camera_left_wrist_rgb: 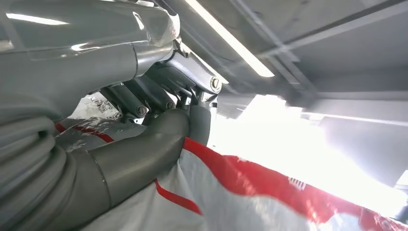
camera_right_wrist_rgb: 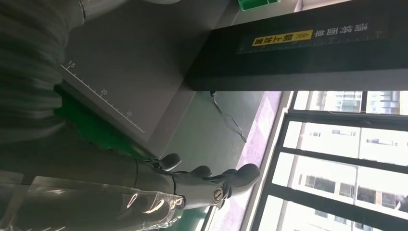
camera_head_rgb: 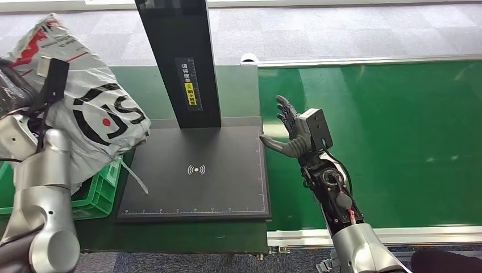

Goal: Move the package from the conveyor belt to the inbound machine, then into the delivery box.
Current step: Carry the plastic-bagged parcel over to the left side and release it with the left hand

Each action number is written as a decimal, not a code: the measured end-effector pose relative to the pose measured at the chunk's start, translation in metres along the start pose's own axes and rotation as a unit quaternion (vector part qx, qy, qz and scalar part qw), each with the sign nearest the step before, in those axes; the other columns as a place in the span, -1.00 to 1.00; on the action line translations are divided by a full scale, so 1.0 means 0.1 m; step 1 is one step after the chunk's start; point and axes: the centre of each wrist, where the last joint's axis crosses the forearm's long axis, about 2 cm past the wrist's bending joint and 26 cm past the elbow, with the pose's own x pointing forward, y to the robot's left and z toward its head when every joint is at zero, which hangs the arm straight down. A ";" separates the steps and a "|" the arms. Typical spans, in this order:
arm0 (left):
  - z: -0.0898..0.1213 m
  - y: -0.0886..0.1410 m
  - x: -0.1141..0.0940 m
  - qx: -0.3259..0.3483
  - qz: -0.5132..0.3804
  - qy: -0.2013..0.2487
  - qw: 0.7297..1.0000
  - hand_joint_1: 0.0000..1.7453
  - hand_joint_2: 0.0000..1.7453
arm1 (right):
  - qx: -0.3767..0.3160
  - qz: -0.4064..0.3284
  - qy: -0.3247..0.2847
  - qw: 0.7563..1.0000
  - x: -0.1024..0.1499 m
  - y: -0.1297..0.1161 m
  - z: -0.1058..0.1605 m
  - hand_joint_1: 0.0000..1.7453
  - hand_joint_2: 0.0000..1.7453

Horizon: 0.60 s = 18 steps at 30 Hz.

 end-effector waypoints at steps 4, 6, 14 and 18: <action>-0.30 -0.02 -0.38 -0.043 -0.080 0.084 0.992 1.00 1.00 | 0.003 0.003 0.001 1.000 0.00 0.01 0.00 -1.00 1.00; -0.36 -0.02 -0.50 -0.062 -0.102 0.113 0.986 1.00 1.00 | 0.005 0.004 0.002 1.000 -0.01 0.01 0.00 -1.00 1.00; -0.38 -0.05 -0.72 -0.110 -0.131 0.149 0.974 1.00 1.00 | 0.011 0.009 0.002 1.000 -0.01 0.03 0.00 -1.00 1.00; -0.34 -0.10 -0.77 -0.181 -0.164 0.200 0.949 1.00 1.00 | 0.020 0.012 0.004 1.000 0.00 0.06 -0.01 -1.00 1.00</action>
